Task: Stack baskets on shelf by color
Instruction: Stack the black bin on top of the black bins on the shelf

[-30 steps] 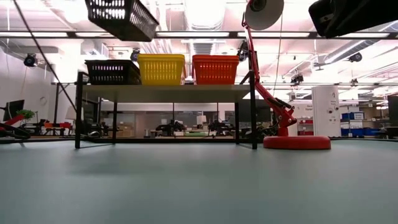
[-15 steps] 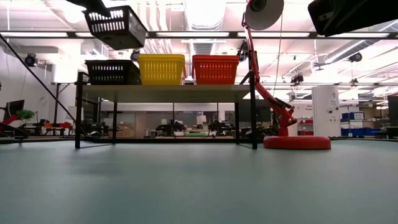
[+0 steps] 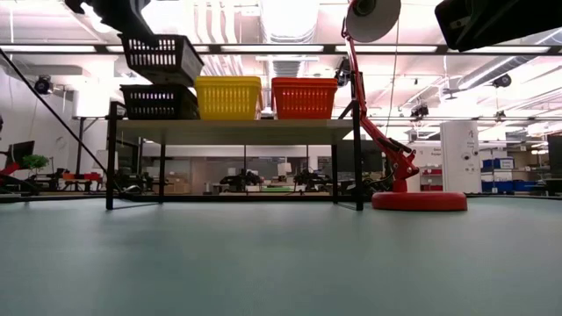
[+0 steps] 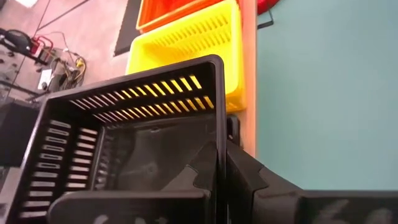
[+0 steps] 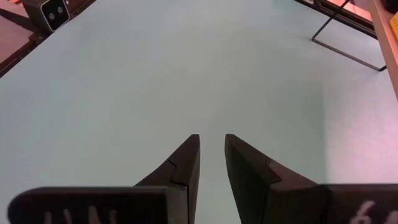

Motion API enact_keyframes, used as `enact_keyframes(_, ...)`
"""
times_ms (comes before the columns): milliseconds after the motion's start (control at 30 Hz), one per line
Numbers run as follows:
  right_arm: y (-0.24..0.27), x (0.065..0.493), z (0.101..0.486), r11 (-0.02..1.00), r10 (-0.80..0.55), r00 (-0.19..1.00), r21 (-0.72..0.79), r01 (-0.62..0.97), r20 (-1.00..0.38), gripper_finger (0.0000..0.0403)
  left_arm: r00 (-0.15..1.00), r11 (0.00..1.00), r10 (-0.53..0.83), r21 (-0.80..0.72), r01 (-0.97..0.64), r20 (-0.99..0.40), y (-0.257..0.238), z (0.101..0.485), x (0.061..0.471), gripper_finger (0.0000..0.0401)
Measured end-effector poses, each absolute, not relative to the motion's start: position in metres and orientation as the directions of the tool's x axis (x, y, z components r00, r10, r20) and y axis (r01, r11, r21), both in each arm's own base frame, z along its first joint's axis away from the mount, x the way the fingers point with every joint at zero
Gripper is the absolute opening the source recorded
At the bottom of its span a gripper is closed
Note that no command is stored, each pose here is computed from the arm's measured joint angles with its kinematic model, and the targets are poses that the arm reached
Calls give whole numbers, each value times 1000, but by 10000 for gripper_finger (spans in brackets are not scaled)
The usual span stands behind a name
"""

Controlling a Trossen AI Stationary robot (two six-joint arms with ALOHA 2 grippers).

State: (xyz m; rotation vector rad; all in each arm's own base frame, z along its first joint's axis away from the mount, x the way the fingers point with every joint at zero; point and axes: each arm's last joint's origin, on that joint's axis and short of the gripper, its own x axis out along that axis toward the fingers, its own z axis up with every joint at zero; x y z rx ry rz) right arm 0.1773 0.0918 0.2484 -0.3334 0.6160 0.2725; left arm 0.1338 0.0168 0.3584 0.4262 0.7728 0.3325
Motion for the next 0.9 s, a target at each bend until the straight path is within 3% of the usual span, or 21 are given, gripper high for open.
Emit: enact_keyframes(900, 92, 177, 248, 912, 150, 784, -222, -345, -603, 68, 674, 918, 333, 391, -70, -659, 38, 353, 133, 0)
